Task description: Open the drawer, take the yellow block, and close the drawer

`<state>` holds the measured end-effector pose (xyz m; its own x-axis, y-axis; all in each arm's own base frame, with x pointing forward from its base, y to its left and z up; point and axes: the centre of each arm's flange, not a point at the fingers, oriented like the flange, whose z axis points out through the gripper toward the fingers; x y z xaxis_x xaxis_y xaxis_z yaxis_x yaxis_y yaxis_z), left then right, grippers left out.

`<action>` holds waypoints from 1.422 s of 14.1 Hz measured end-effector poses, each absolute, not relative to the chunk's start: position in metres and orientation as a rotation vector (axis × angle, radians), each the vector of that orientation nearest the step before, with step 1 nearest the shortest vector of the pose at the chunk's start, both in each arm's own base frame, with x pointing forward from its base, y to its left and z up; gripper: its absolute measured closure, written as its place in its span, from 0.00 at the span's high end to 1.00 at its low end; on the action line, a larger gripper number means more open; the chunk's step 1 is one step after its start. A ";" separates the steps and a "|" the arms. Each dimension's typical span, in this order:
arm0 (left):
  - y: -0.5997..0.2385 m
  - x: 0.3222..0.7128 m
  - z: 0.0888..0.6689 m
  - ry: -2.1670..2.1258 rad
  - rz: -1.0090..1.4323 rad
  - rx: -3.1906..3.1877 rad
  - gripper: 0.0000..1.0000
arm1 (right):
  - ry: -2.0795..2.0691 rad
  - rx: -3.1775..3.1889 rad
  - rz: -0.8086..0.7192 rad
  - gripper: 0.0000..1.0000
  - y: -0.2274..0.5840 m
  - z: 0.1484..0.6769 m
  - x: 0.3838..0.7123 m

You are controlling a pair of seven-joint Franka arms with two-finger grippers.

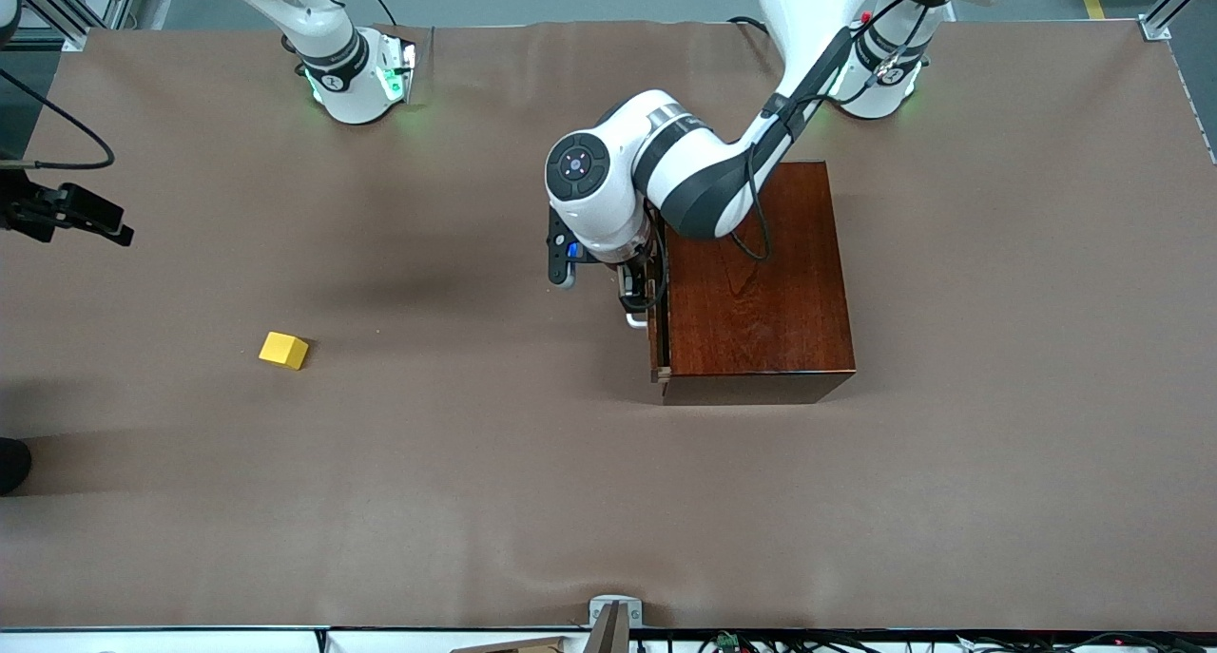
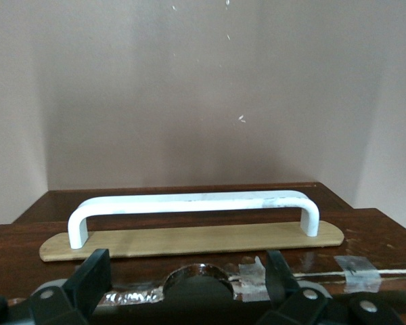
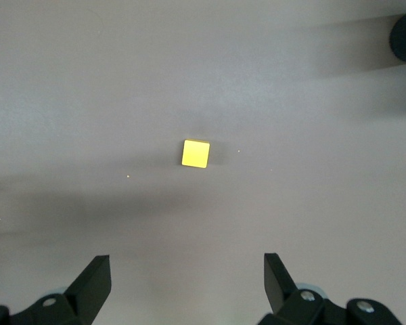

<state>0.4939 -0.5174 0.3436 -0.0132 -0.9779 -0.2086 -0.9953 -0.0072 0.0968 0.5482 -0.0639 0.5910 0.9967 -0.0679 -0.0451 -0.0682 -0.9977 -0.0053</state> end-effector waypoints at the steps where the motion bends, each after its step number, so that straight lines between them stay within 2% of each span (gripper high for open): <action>1: -0.515 0.494 0.343 2.149 0.351 -2.146 1.00 | 0.107 -3.129 0.094 1.00 -0.064 0.589 0.547; 4: -0.506 0.495 0.340 2.122 0.422 -2.137 1.00 | 0.131 -3.118 0.113 1.00 -0.063 0.589 0.546; 11: -0.507 0.494 0.341 2.099 0.416 -2.112 1.00 | 0.165 -3.115 0.120 1.00 -0.060 0.598 0.544; 17: -0.527 0.523 0.374 1.922 -0.060 -2.396 1.00 | 0.161 -3.115 0.119 1.00 -0.059 0.607 0.543; 20: -0.499 0.549 0.429 1.721 -0.214 -2.562 1.00 | 0.159 -3.115 0.123 1.00 -0.058 0.607 0.543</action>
<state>0.5486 -0.4993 0.4289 0.3721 -0.9240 0.0880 -0.9174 -0.3805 -0.1165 0.5426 -0.0585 0.6069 0.9917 -0.1011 -0.0795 -0.1027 -0.9946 -0.0160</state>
